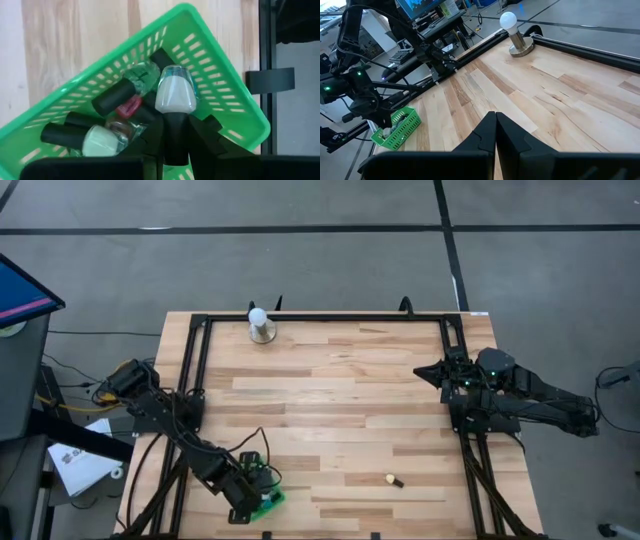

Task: Pick & Place Nail Polish
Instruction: Put the black white nail polish bottle into the green basket

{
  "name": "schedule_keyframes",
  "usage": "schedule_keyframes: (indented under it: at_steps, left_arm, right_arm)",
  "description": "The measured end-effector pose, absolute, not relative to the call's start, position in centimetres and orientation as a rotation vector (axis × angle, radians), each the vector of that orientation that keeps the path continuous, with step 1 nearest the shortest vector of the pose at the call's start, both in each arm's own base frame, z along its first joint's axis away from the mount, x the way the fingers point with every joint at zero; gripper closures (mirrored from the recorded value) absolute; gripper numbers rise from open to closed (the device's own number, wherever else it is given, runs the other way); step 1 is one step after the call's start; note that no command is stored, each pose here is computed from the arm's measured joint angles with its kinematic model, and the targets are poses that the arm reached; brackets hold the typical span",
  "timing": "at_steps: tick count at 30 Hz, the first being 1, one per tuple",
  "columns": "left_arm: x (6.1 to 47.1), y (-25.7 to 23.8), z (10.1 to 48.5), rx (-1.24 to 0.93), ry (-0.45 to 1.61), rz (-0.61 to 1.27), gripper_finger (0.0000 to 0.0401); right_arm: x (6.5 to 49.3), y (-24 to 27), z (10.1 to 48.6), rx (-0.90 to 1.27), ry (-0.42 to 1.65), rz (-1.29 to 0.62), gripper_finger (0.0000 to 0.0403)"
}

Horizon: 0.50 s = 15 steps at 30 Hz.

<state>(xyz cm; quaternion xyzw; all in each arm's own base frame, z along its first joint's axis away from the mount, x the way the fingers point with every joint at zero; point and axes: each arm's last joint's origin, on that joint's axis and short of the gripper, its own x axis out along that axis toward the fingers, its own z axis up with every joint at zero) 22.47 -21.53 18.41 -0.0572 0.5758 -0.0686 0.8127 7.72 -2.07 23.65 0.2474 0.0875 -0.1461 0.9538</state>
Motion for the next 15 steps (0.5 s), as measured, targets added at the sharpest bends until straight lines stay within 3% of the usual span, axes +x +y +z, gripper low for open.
schedule_keyframes:
  at_steps: [15]
  left_arm:
    - [22.33,-21.41,17.92,-0.129,1.237,-0.156,0.0337]
  right_arm:
    - [7.72,-2.07,23.66,0.503,0.177,-0.297,0.0403]
